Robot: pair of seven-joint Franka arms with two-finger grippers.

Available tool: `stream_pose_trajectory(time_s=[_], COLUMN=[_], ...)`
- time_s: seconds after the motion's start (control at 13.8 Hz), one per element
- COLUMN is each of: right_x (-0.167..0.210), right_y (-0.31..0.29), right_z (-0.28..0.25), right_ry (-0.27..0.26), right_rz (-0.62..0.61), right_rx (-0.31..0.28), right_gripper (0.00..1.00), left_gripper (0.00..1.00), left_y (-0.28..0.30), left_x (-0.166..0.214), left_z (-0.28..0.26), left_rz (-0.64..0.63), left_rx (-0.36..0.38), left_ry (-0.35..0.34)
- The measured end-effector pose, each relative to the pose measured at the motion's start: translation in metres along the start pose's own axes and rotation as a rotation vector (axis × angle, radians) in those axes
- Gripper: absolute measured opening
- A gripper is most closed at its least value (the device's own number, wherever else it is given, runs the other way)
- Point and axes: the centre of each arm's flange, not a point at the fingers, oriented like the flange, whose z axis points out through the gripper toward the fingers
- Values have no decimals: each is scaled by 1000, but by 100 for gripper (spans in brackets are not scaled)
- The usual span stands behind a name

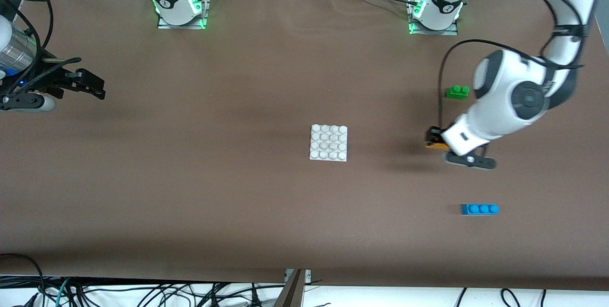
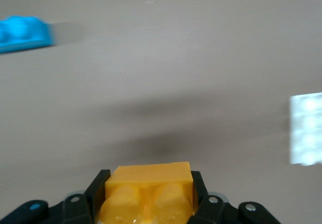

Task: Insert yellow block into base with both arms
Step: 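Carry the yellow block with the left gripper over the base plate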

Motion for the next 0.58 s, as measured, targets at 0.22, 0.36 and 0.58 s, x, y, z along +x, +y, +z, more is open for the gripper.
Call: stream_pose_trajectory(time_s=[0.22,0.36,0.58], right_x=[0,0,0], right_y=[0,0,-1], right_z=[0,0,0], right_ry=[0,0,0], right_rz=[0,0,0], right_rx=[0,0,3], right_gripper=[100,100,100], left_gripper=[68,68,68], left_y=[86,132,204], left_x=[5,7,2], left_z=[11,19,38], left_rz=[-24,-50,-67], left_rx=[-21,-38,-60], left_ry=[0,-3,-19])
